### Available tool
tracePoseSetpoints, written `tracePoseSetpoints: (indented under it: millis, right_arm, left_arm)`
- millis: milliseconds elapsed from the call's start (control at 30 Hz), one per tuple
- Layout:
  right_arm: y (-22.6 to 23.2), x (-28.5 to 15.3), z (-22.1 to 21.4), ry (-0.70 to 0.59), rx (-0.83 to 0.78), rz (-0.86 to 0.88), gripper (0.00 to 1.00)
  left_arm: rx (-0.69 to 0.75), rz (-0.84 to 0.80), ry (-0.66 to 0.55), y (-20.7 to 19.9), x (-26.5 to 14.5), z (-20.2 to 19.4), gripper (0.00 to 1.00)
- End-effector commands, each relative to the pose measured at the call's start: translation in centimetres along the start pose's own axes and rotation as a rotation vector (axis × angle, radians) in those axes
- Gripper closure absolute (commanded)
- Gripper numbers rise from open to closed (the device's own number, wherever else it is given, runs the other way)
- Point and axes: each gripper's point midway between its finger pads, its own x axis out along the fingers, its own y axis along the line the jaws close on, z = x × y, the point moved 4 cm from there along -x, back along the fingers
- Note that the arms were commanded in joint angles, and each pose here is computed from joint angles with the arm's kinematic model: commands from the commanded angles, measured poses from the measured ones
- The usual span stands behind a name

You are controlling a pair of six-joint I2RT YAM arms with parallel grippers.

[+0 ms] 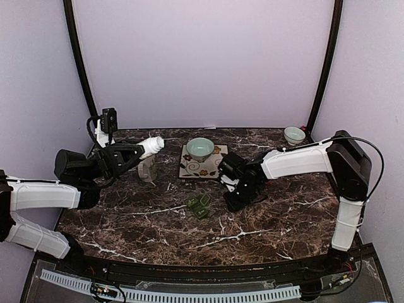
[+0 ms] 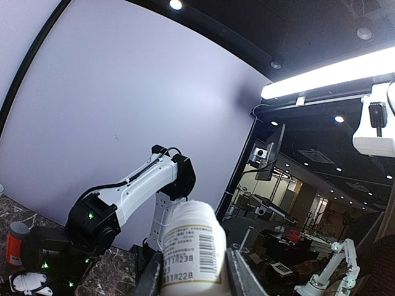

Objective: Sort the pills into containers
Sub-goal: Pick up the lid of the pill bottle from the center of the board.

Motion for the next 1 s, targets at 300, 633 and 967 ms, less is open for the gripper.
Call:
tracePoseSetpoints:
  millis: [300,633,967]
  right_arm:
    - [0.4,-5.8,2.5,-0.153,0.031,0.06,0.72]
    - [5.9,-21.9,6.0,-0.521,-0.09,0.317,0.72]
    - [10.8,-31.6,7.3,-0.712,-0.195,0.547,0.71]
  left_arm:
    - [0.016,-0.01,0.005,-0.2,-0.5,-0.3,1.0]
    - [-0.042,0.01,0.05,1.4,-0.2,-1.2,1.0]
    - [-0.073,0.007,0.086,2.1,0.0,-1.6,1.0]
